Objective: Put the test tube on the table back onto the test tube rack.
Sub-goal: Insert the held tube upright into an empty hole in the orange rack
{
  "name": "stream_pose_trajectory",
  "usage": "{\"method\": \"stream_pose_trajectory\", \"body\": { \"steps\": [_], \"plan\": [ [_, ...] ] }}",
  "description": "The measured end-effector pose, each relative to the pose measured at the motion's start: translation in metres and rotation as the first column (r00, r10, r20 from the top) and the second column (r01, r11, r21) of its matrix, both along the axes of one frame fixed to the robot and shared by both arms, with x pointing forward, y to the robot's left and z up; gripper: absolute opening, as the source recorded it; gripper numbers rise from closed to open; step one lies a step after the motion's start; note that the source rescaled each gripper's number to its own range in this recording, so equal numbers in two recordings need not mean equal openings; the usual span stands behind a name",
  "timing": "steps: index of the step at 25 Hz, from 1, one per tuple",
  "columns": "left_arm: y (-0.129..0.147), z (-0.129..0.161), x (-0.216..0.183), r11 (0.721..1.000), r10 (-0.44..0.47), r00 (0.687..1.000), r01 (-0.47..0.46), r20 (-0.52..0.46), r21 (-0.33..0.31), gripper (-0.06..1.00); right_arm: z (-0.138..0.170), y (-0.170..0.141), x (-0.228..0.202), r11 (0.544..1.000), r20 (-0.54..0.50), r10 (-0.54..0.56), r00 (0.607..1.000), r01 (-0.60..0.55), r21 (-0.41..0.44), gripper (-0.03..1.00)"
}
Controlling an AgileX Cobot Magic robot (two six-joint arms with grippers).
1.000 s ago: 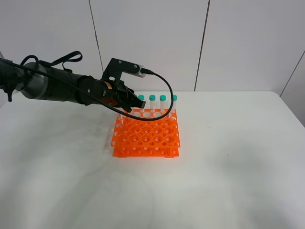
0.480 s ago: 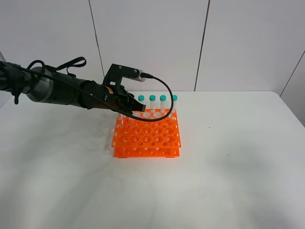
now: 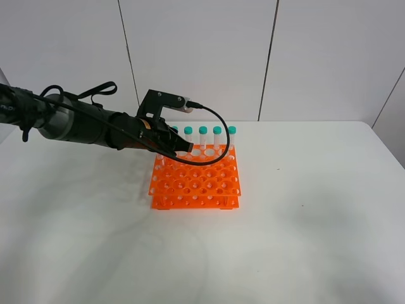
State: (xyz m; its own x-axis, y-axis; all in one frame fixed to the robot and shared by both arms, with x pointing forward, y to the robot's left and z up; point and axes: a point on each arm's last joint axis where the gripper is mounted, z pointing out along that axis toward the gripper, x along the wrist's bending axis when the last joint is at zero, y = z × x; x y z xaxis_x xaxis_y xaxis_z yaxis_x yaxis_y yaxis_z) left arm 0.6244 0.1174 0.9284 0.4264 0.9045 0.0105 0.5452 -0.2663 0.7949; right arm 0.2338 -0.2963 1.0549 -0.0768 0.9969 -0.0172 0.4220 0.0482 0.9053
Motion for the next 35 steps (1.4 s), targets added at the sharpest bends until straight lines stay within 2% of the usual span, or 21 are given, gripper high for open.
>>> {"method": "stream_pose_trajectory", "body": {
  "steps": [19,22,28,35],
  "plan": [
    [0.000,0.000,0.000,1.000,0.001,1.000,-0.001,-0.001,-0.001,0.00,0.000,0.000,0.000,1.000,0.000,0.000,1.000,0.000,0.000,1.00],
    [0.000,-0.001,0.000,1.000,0.002,1.000,-0.002,-0.004,-0.001,0.08,0.000,0.000,0.000,1.000,0.000,0.000,1.000,0.000,0.000,1.00],
    [0.000,-0.007,-0.001,1.000,0.001,1.000,-0.001,-0.025,0.008,0.41,0.000,0.000,0.000,1.000,0.000,0.000,1.000,0.000,0.000,1.00],
    [0.001,0.007,-0.002,1.000,0.001,1.000,-0.001,0.004,-0.006,0.47,0.000,0.000,0.000,1.000,0.000,0.000,1.000,0.000,0.000,1.00]
  ]
}}
